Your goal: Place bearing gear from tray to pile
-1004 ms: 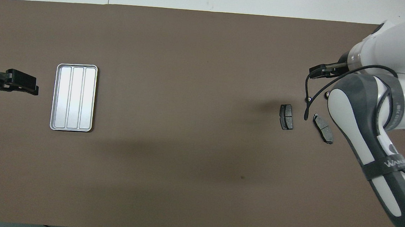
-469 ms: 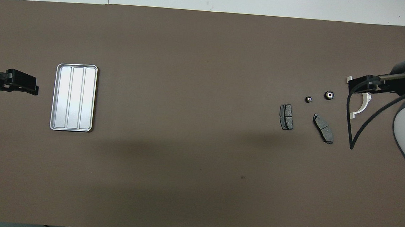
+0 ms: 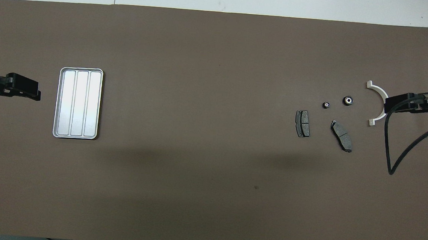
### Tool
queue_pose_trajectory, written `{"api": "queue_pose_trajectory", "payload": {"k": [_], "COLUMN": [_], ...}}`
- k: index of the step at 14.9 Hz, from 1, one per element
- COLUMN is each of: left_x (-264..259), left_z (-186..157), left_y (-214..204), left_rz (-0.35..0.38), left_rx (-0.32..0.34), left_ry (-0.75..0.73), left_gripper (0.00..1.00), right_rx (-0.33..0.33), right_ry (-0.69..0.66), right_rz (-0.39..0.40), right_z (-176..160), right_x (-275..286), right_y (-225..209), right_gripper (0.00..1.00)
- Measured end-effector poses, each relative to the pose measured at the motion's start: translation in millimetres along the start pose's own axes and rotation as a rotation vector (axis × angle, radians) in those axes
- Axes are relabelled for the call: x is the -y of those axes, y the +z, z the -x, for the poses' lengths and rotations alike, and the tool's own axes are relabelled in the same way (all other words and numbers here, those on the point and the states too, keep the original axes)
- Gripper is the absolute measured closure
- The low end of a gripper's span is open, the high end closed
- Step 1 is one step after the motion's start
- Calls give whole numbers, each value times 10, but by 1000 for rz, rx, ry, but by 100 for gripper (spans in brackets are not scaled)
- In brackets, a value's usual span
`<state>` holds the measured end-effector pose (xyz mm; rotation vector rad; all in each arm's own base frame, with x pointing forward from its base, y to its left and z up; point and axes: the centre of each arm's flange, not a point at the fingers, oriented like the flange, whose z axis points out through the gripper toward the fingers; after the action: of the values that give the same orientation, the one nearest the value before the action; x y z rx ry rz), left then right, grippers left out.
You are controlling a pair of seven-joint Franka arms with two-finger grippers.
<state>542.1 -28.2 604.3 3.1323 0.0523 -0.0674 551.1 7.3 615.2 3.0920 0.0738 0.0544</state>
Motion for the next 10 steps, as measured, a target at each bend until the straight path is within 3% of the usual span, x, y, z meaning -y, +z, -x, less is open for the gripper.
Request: {"api": "queue_pose_trajectory", "payload": {"k": [10], "left_x": [0], "left_z": [0], "left_y": [0], "left_rz": [0], "left_rx": [0], "left_ry": [0], "left_gripper": [0], "right_rx": [27], "right_ry": [9], "right_rz": [0], "right_z": [82], "right_x": [-171], "right_y": [-4], "right_gripper": [0]}}
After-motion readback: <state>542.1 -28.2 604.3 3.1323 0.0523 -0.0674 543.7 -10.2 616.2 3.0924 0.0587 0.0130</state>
